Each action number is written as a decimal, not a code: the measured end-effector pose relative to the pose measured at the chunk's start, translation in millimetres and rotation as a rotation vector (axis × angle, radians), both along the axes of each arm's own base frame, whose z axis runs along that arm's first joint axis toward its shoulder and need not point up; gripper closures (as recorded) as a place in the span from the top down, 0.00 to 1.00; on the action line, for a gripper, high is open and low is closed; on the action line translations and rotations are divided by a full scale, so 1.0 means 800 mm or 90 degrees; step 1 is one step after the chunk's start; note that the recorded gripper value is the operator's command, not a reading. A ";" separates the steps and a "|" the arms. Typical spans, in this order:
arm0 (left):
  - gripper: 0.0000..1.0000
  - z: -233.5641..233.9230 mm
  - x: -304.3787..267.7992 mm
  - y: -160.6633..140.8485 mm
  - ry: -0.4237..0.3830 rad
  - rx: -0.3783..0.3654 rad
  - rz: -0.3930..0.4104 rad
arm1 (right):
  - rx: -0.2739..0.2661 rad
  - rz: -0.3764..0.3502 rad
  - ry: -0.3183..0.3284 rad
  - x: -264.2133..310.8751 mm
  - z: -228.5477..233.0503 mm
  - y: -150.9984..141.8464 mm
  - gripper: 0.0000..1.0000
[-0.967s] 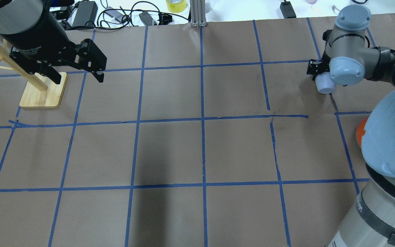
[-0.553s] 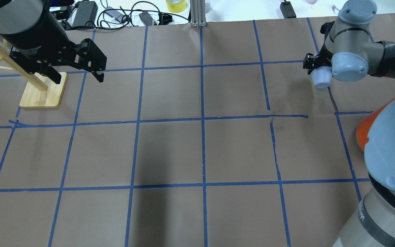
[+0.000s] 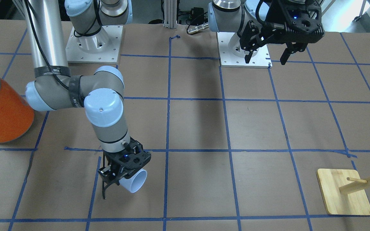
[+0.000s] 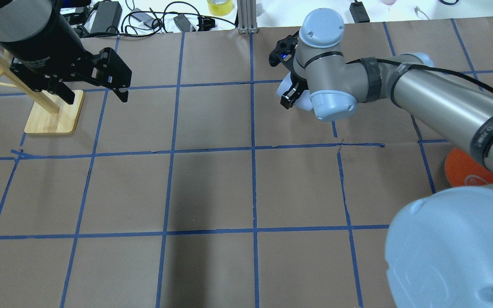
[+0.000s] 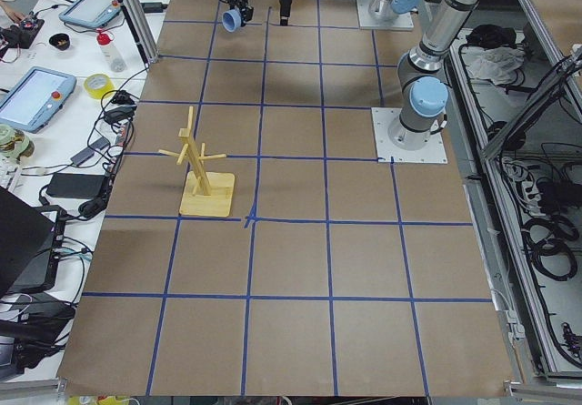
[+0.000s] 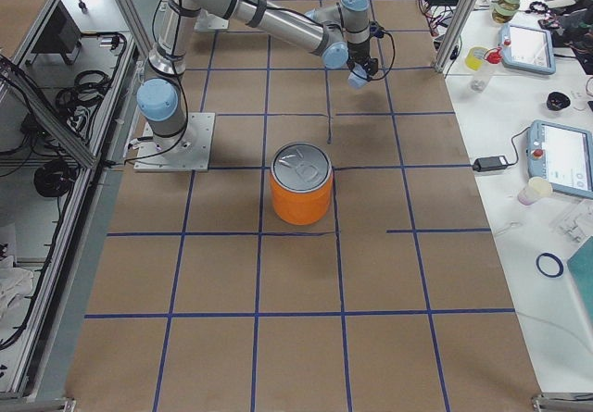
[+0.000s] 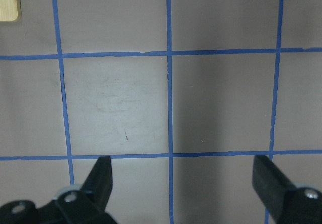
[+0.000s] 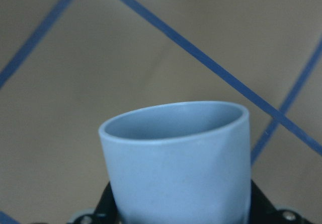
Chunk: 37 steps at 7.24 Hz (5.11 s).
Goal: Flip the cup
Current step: 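Carry the cup with the right gripper toward the left gripper's side, then set the cup down on its side and open the right gripper, then withdraw the right gripper while the left gripper reaches toward the lying cup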
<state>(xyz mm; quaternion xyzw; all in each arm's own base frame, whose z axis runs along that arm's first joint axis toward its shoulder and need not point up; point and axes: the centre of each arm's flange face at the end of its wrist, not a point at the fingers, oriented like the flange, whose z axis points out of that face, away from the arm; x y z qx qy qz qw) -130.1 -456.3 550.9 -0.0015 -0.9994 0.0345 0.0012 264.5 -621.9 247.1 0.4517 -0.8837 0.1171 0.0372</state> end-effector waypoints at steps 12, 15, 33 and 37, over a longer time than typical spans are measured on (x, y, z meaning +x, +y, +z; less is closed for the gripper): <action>1.00 0.001 0.001 0.002 -0.002 0.000 -0.001 | 0.011 0.368 -0.043 0.217 -0.068 0.041 1.00; 1.00 0.002 0.001 0.003 -0.004 0.000 -0.001 | 0.002 0.364 -0.042 0.215 -0.052 0.042 1.00; 1.00 -0.342 0.073 -0.161 0.494 -0.002 -0.091 | 0.156 -0.653 -0.042 -0.207 0.331 0.149 1.00; 0.93 -0.428 0.074 -0.192 0.533 -0.007 -0.084 | 0.176 -0.662 -0.036 -0.209 0.288 0.121 1.00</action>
